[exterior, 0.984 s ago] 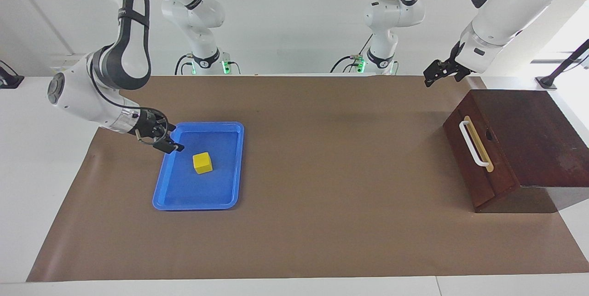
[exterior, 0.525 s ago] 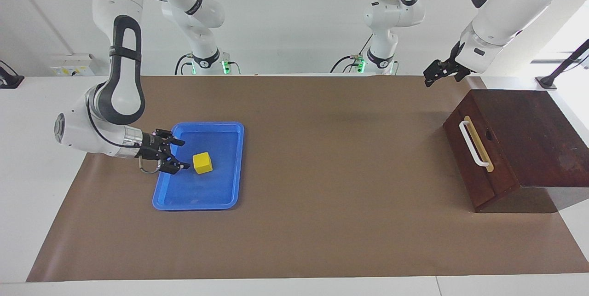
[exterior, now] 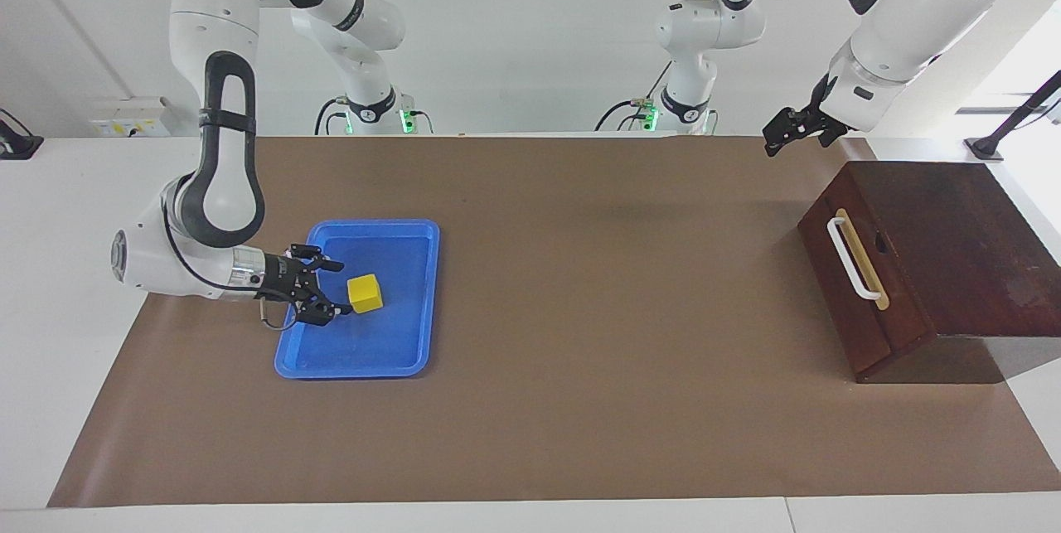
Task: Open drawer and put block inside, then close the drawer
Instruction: 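Reach the right gripper into the blue tray and grasp the yellow block, then lift the block with the right gripper while the left gripper pulls the drawer, then carry the block toward the left gripper while the left gripper reaches it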
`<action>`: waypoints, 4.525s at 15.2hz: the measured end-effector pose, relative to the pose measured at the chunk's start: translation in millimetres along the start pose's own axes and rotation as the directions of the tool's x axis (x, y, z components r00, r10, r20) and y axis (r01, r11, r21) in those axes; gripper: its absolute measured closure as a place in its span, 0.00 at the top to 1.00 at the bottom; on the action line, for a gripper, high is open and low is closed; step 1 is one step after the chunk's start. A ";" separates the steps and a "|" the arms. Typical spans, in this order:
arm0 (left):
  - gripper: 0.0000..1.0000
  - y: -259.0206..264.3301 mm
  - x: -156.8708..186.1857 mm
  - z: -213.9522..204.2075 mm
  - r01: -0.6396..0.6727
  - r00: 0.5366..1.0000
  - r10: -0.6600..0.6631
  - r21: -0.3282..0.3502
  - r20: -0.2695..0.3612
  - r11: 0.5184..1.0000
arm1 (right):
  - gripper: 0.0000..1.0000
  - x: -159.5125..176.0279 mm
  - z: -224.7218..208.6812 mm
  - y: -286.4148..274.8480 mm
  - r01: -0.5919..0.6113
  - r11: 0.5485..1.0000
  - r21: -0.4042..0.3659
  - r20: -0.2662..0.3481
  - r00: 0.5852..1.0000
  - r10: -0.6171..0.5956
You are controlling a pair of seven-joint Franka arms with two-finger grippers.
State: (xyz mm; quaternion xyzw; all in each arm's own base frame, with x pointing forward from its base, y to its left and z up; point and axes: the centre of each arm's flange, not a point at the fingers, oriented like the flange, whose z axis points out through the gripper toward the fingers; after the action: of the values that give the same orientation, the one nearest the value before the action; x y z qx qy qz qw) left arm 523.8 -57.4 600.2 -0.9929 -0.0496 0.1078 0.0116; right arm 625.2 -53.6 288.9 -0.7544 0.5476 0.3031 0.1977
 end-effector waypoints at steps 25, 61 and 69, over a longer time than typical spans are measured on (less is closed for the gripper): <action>1.00 -1.1 31.7 14.4 -0.014 0.977 0.020 0.032 -0.212 0.999 | 0.55 -2.5 10.9 -7.3 0.037 0.999 0.005 -0.018 0.999 -0.037; 1.00 143.0 65.8 110.3 0.072 0.960 -0.056 0.049 -0.275 0.996 | 0.55 -327.0 31.1 -111.0 -0.148 0.978 0.144 -0.034 0.987 0.155; 1.00 197.9 43.5 67.8 0.791 0.554 -0.830 -0.265 -0.070 0.551 | 0.55 -346.9 44.2 -114.9 -0.146 0.974 0.171 -0.035 0.987 0.154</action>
State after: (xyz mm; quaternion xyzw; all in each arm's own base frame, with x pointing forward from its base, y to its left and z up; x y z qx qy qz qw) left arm 570.4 -249.1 518.1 -0.8577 -0.5128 -0.0091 -0.0364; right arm 648.3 256.3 486.2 -0.6987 0.6311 0.2517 0.2239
